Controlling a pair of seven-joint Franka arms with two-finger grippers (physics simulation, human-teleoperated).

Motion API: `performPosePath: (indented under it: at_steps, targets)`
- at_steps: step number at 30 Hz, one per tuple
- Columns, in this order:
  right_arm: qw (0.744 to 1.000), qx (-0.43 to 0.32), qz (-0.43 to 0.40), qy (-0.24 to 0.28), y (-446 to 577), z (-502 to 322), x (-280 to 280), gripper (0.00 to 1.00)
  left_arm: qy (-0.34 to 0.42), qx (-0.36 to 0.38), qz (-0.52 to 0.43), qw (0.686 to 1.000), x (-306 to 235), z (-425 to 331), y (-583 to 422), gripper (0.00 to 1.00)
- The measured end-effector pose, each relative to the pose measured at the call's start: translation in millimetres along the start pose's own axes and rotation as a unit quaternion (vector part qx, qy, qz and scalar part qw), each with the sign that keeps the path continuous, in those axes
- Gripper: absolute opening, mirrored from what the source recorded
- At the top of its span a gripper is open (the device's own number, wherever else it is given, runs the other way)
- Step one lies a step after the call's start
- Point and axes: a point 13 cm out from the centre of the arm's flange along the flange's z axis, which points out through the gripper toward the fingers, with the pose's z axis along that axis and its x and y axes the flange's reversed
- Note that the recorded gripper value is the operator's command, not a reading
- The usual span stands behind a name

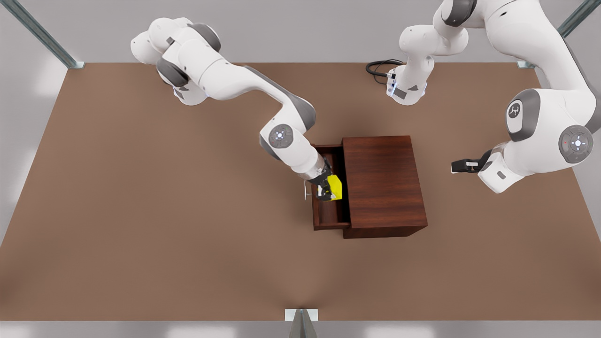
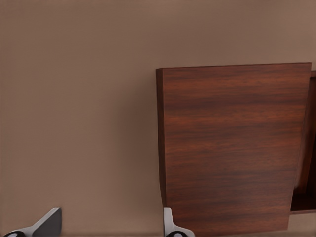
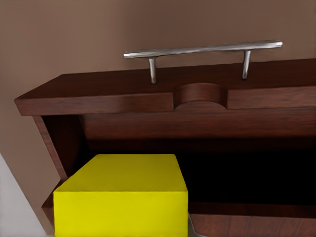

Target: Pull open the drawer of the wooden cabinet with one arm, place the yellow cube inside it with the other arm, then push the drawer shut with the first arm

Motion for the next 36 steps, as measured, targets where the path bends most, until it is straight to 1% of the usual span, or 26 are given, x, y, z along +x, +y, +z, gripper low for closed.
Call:
performPosePath:
  at_steps: [3, 4, 5, 6, 11, 13, 14, 15, 17, 20, 21, 22, 25, 27, 28, 32, 34, 36]
  targets:
    - [1.0, 0.001, 0.016, 0.001, -2.2, 7.1, -0.1, 0.71, 0.0, 0.0, 0.003, 1.0, 0.0, 0.2, -0.3, 1.0]
    - [1.0, 0.001, 0.02, 0.002, -3.8, 8.9, 0.8, 0.74, 0.0, 0.0, 0.004, 1.0, -0.1, 0.2, -0.4, 1.0]
    - [1.0, 0.001, 0.024, 0.002, -4.6, 9.8, 1.5, 0.97, 0.0, 0.0, 0.005, 1.0, -0.1, 0.3, -0.7, 1.0]
    - [1.0, 0.001, 0.027, 0.003, -4.8, 10.4, 1.6, 1.0, 0.0, 0.0, 0.006, 1.0, 0.0, 0.3, -1.2, 1.0]
    - [0.999, -0.002, 0.044, -0.003, 1.8, 5.4, -4.3, 1.0, 0.001, 0.0, 0.009, 1.0, 0.1, 0.6, -1.5, 1.0]
    - [0.998, -0.016, 0.065, -0.009, 40.4, -42.7, -25.6, 1.0, 0.001, -0.001, 0.011, 1.0, 0.3, 0.6, -3.9, 1.0]
    - [0.996, -0.029, 0.083, -0.016, 74.1, -84.2, -51.3, 1.0, 0.001, -0.002, 0.015, 1.0, 0.3, 1.0, -9.7, 1.0]
    - [0.993, -0.046, 0.108, -0.027, 115.8, -135.6, -94.5, 1.0, 0.0, -0.003, 0.019, 1.0, 0.3, 1.1, -17.8, 1.0]
    - [0.984, -0.063, 0.157, -0.063, 181.0, -223.7, -208.7, 1.0, -0.002, 0.008, 0.018, 1.0, -0.1, -0.6, -39.1, 1.0]
    - [0.972, -0.048, 0.181, -0.141, 209.9, -296.4, -370.6, 1.0, -0.011, 0.036, 0.013, 0.999, -8.6, -4.3, -106.7, 1.0]
    - [0.971, -0.033, 0.174, -0.164, 207.8, -308.4, -414.6, 1.0, -0.011, 0.043, 0.004, 0.999, -8.9, -1.2, -129.3, 0.6]
    - [0.97, -0.009, 0.157, -0.185, 199.7, -307.5, -454.6, 1.0, -0.009, 0.047, -0.014, 0.999, -10.6, 3.9, -147.6, 0.0]
    - [0.965, 0.068, 0.058, -0.245, 150.0, -312.5, -530.0, 1.0, -0.003, 0.048, -0.074, 0.996, -11.8, 30.2, -207.8, 0.0]
    - [0.955, 0.12, -0.009, -0.27, 119.7, -312.3, -556.5, 1.0, -0.003, 0.037, -0.114, 0.993, -10.0, 58.1, -260.8, 0.0]
    - [0.951, 0.136, -0.044, -0.276, 114.4, -316.4, -560.3, 1.0, -0.006, 0.032, -0.132, 0.991, -6.6, 70.9, -288.0, 0.0]
    - [0.934, 0.17, -0.173, -0.263, 120.4, -364.2, -535.9, 1.0, -0.027, 0.021, -0.204, 0.978, 20.8, 116.9, -392.3, 0.0]
    - [0.921, 0.204, -0.224, -0.246, 112.0, -364.1, -533.1, 1.0, -0.059, 0.013, -0.24, 0.969, 28.2, 153.3, -446.5, 0.0]
    - [0.906, 0.232, -0.268, -0.23, 104.6, -361.7, -534.2, 1.0, -0.087, 0.025, -0.285, 0.954, 29.7, 175.1, -484.0, 0.0]
